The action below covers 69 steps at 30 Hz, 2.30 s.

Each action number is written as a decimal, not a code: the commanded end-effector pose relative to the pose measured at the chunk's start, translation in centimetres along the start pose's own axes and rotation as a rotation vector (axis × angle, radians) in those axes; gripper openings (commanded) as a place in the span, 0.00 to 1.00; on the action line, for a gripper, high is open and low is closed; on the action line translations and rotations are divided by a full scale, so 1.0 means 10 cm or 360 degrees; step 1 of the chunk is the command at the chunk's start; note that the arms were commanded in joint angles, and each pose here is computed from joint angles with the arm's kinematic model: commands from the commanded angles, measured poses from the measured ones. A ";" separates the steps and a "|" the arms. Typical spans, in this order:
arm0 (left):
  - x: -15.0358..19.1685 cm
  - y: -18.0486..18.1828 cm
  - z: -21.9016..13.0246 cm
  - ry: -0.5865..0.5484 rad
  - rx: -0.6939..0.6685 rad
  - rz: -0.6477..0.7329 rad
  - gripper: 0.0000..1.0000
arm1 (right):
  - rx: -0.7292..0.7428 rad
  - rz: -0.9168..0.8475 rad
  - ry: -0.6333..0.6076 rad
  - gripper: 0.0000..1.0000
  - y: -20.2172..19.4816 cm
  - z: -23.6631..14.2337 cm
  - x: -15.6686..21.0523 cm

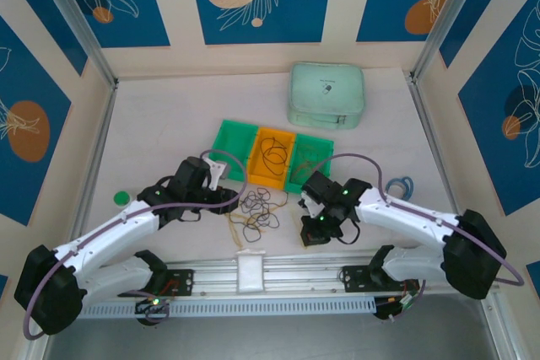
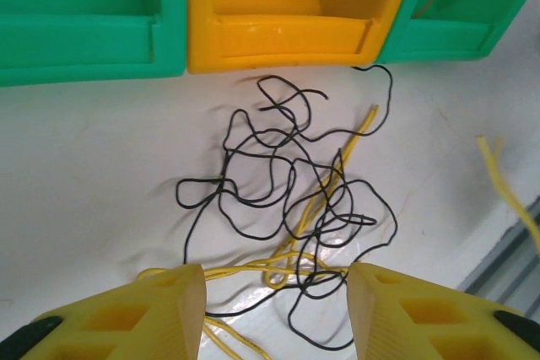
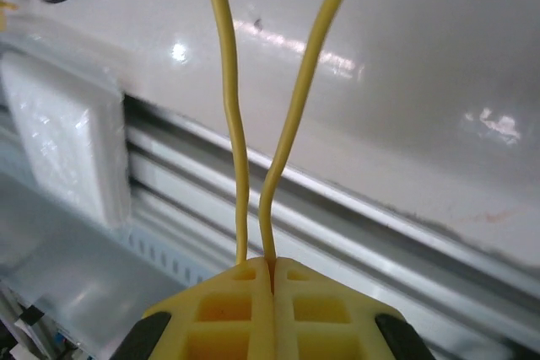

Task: Untangle the cables

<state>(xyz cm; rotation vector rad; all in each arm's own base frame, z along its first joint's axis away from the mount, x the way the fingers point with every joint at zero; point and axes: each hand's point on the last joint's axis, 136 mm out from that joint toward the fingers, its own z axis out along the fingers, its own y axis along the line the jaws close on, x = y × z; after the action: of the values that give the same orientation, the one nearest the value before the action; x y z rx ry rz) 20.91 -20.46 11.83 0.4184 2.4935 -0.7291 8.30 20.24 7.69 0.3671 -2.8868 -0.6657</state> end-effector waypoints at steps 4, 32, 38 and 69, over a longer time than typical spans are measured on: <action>-0.37 0.09 -0.35 -0.0279 -0.0169 -0.0051 0.48 | -0.0194 -0.0189 -0.0309 0.00 0.57 -0.65 -0.30; -0.51 0.33 -0.95 -0.0522 -0.0448 -0.0059 0.54 | -0.0462 -0.0084 -0.0502 0.03 1.53 -0.19 -2.82; -0.48 0.37 -0.93 -0.0494 -0.0474 -0.0048 0.54 | -0.0493 -0.0039 -0.0448 0.07 1.55 -0.05 -2.87; -0.36 0.42 -0.71 -0.0385 -0.0426 -0.0047 0.52 | -0.0331 -0.0133 -0.0470 0.18 1.51 0.00 -2.86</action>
<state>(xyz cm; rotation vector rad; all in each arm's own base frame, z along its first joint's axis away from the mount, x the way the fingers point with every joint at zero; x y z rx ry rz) 22.86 -13.21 17.42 0.1553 2.3249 -0.3916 33.14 41.30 9.71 0.3094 -3.0120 -1.0919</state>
